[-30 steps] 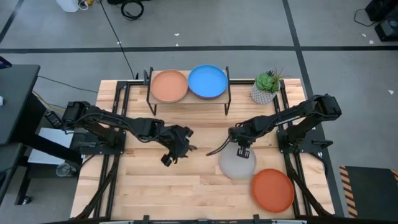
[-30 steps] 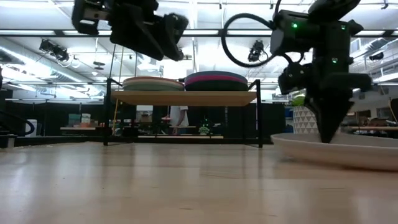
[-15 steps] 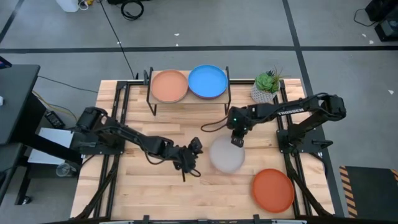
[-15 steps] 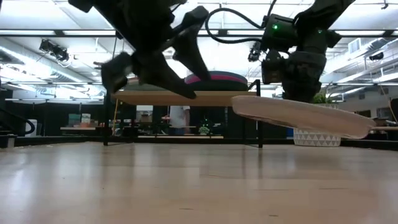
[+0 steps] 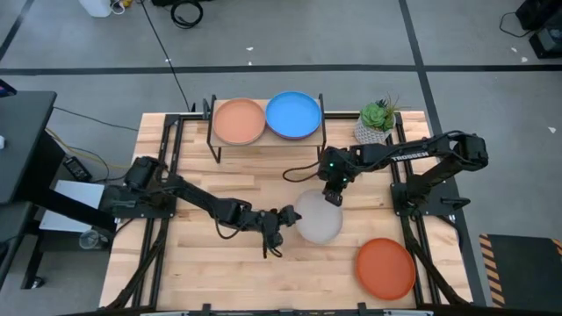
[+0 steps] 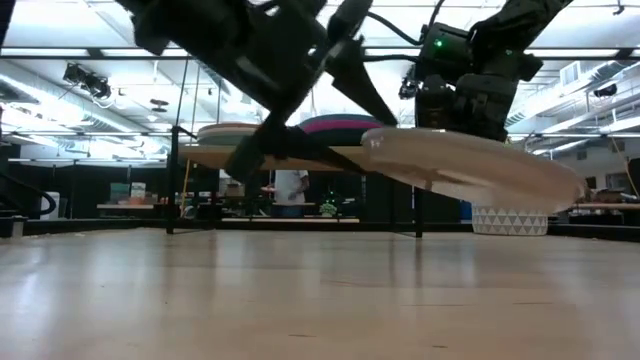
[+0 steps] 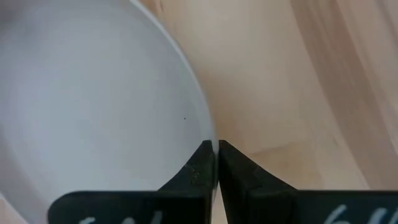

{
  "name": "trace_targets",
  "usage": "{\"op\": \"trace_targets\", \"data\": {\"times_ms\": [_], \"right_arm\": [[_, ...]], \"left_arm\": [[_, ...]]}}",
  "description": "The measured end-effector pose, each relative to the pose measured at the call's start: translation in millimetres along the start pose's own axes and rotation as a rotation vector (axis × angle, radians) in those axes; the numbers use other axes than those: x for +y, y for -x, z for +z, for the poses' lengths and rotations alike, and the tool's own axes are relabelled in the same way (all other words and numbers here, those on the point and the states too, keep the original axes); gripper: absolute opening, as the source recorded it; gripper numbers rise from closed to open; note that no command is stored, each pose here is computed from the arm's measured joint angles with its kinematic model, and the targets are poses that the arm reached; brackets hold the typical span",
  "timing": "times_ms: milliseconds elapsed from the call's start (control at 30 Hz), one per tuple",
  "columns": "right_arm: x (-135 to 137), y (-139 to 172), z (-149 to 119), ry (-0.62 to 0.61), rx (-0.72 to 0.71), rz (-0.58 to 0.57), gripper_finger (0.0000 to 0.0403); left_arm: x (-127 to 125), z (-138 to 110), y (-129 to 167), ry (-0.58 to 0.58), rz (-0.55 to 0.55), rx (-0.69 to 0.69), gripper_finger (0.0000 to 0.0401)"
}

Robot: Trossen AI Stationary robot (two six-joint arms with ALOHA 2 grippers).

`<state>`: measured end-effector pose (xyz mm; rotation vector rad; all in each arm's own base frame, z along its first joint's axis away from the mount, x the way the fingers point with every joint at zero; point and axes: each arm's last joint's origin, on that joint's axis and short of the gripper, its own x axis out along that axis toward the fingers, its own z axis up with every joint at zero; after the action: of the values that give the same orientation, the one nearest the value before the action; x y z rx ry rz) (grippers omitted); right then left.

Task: Place and stack plates onto a shelf
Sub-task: Stack the gray plate on top of the brown plate on the shelf

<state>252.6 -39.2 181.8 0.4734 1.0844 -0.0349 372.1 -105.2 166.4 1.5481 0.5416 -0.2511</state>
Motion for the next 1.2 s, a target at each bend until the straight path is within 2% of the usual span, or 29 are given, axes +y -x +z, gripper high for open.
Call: {"op": "trace_targets", "data": {"times_ms": [133,267,467,667,767,1000,1200], "right_arm": [[2,0,2,0.009,-0.015,0.036,0.002],[2,0,3,0.012,-0.025,0.042,0.002],[2,0,5,0.017,-0.04,0.048,0.002],[2,0,5,0.019,-0.044,0.05,0.0023],[3,0,7,0.021,-0.061,0.058,0.0037],[8,9,12,0.011,-0.037,0.077,0.0096],[20,52,18,0.022,-0.063,-0.06,0.0117]], "left_arm": [[-5,-5,-12,-0.073,0.014,0.021,0.0251],[-5,-11,-18,-0.073,0.037,0.049,0.0233],[1,-14,-18,-0.063,0.084,0.085,0.0163],[-1,-11,-17,-0.079,0.072,0.081,0.0081],[-6,-12,-18,-0.098,0.037,0.084,0.0053],[-7,-12,-18,-0.09,0.021,0.086,0.0066],[-1,-14,-6,-0.014,-0.008,0.091,0.0067]]}}
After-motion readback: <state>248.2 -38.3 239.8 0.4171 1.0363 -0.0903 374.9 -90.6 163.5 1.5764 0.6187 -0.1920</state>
